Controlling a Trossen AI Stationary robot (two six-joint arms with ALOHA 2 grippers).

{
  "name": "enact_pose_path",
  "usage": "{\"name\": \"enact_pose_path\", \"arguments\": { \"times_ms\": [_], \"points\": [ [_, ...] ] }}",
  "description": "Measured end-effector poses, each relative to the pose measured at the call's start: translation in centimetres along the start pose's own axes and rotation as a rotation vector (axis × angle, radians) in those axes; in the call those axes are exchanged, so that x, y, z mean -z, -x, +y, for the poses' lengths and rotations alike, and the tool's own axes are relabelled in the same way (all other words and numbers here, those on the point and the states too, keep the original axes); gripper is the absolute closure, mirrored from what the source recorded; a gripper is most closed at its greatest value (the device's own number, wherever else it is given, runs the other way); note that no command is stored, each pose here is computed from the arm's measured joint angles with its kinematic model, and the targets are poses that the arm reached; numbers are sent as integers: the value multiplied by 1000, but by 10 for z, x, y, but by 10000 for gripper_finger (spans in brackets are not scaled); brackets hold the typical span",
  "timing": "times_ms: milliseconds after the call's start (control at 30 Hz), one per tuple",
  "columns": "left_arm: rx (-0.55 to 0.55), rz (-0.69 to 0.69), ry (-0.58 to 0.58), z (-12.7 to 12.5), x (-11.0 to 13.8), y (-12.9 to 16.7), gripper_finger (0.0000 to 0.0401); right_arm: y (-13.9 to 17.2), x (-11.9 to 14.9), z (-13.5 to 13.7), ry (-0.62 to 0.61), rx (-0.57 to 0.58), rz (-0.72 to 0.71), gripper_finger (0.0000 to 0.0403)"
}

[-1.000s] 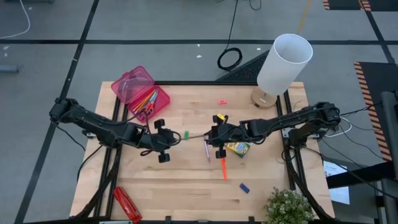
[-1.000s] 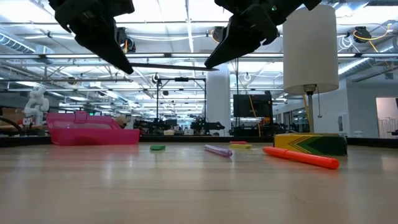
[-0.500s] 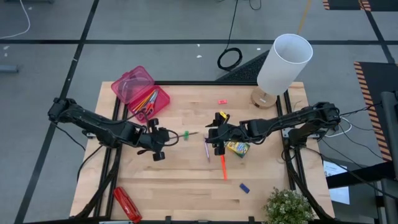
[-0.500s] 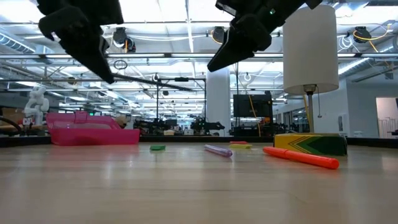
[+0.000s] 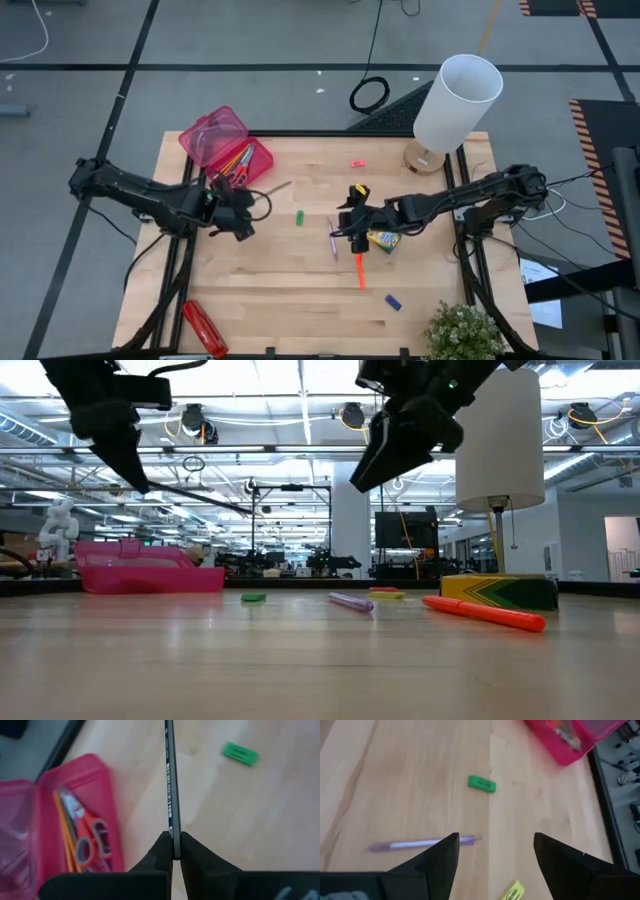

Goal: Pack school essentials
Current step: Put the black pencil into the pink supply box

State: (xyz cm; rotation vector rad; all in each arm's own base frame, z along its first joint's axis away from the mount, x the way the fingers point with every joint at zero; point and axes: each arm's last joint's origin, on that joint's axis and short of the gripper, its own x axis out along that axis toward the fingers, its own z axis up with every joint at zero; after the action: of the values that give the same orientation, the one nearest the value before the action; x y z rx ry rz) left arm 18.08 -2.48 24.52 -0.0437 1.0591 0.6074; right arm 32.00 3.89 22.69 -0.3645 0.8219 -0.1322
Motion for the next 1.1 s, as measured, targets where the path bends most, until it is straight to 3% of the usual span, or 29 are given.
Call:
{"name": "enact_pose_path", "arguments": {
  "times_ms": [600, 767, 1100],
  "points": [
    [-241, 204, 154, 64, -7, -26, 380, 11, -3, 28, 70, -60, -19, 151],
    [-290, 244, 150, 79, -6, -33, 379, 19, -7, 32, 50, -70, -62, 151],
    [-318, 247, 227, 97, -7, -50, 376, 69, -19, 27, -28, -99, -227, 151]
  ]
}}
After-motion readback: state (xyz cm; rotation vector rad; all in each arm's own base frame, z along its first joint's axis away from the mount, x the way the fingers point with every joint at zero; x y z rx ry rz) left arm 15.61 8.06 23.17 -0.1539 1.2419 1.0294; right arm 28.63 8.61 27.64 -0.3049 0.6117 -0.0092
